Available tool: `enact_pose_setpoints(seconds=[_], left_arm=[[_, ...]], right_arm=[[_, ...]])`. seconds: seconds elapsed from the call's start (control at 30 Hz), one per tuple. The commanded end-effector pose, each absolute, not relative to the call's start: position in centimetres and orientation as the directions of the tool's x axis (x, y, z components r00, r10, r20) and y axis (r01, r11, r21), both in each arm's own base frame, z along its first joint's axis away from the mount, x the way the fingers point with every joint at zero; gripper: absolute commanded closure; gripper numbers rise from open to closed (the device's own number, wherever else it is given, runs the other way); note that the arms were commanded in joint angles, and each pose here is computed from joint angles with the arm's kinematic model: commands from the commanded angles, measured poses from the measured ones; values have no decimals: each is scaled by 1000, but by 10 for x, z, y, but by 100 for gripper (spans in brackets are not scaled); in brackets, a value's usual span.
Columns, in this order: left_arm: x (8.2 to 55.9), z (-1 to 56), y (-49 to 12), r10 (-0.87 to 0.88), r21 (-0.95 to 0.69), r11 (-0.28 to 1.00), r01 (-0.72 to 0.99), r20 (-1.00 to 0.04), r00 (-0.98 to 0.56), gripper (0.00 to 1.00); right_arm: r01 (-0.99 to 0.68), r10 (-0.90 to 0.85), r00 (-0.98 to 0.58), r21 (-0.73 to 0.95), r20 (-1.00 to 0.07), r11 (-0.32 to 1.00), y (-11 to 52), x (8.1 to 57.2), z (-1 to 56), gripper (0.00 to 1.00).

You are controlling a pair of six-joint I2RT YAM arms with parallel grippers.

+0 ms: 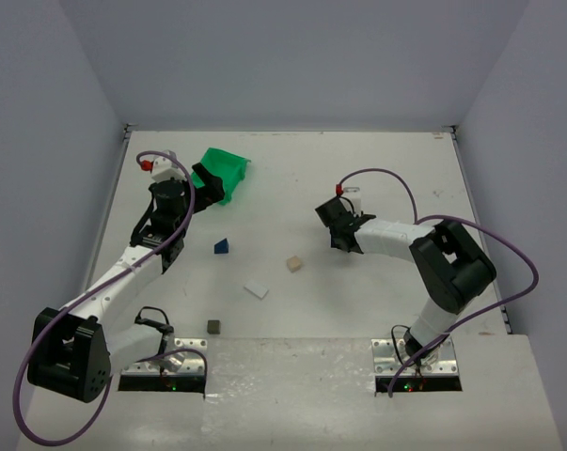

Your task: Build the wood block tower

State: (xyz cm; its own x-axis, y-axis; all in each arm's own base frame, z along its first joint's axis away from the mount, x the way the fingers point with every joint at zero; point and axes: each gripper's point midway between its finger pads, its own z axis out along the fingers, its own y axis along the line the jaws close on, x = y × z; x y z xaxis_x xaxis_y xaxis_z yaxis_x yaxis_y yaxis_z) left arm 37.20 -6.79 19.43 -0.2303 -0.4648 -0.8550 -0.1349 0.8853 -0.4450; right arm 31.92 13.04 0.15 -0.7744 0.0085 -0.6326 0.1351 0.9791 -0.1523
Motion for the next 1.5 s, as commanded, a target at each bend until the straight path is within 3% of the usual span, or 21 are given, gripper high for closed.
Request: enact_pose_setpoints(seconds=[0.0, 0.17, 0.4, 0.53, 0.63, 1.1, 1.47], left_arm=[[381, 226, -75, -482, -475, 876, -82, -862, -159, 0], [381, 226, -76, -481, -475, 877, -77, -862, -161, 0], [381, 226, -77, -478, -472, 878, -74, -863, -162, 0], [380, 227, -77, -476, -471, 879, -72, -864, -162, 0], [381, 228, -77, -475, -470, 880, -73, -865, -159, 0], [381, 228, -75, -470, -463, 883, -82, -869, -153, 0], [382, 226, -75, -470, -462, 883, -85, -869, -157, 0]], right_arm=[[170, 47, -739, -119, -672, 978, 132, 328, 20, 59], [176, 52, -733, -116, -678, 978, 131, 328, 24, 57], [164, 61, -720, -84, -691, 983, 136, 331, 36, 45], [153, 59, -706, -70, -706, 986, 137, 332, 46, 30], [150, 52, -702, -76, -711, 986, 135, 333, 49, 2], [97, 114, -816, 62, -566, 993, 128, 341, 16, 1], [128, 115, -820, 16, -560, 992, 115, 343, 4, 6]])
